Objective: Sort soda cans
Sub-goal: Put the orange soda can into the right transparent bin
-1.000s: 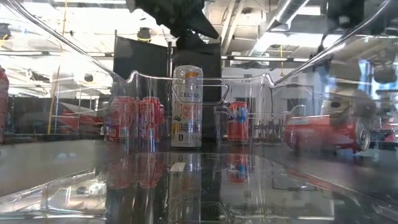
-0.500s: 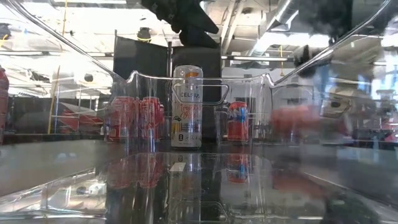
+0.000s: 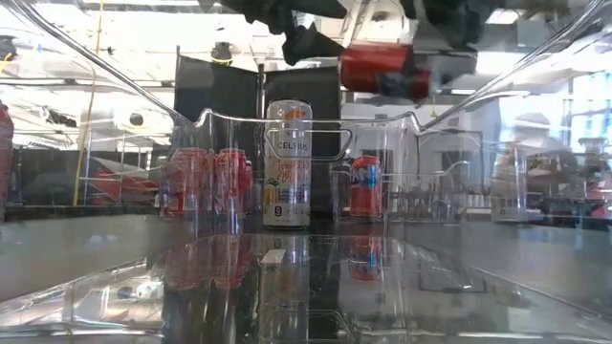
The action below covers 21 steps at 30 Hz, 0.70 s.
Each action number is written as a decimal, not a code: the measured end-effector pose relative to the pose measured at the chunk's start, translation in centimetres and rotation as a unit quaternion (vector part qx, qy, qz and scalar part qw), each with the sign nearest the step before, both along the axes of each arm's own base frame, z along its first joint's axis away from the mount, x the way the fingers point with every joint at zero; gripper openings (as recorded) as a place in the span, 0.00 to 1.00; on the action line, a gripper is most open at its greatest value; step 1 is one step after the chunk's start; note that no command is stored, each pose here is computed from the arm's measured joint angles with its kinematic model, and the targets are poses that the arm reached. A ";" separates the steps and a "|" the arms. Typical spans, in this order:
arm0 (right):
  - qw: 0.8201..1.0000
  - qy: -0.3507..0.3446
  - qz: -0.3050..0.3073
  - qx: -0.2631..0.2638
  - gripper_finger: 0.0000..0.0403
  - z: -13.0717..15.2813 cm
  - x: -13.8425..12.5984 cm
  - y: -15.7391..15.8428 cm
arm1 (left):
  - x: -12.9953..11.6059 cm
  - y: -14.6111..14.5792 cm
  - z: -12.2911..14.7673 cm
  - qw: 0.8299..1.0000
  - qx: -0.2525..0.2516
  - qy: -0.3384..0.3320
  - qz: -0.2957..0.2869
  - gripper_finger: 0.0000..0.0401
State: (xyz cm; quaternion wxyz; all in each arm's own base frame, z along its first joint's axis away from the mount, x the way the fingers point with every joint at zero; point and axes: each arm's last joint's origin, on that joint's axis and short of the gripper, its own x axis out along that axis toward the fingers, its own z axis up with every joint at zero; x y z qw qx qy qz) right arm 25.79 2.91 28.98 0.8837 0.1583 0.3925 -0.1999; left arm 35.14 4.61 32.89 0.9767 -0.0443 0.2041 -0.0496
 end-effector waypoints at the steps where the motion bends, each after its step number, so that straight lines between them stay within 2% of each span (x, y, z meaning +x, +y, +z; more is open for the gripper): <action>1: 1.000 -0.004 0.005 -0.008 0.75 0.4 0.2 -0.2 | 0.0 0.0 0.0 1.000 0.000 -0.002 0.000 0.85; 6: 0.999 -0.014 0.030 -0.035 0.75 1.5 0.8 -0.6 | 0.0 0.0 0.1 1.000 -0.021 -0.002 0.009 0.91; 10: 0.998 -0.017 0.048 -0.044 0.75 1.9 0.9 -0.2 | 0.1 0.2 0.1 0.999 -0.015 -0.002 0.037 0.99; 21: 0.997 -0.023 0.063 -0.048 0.75 2.0 0.8 0.6 | 0.0 0.3 0.1 0.997 -0.002 -0.002 0.076 1.00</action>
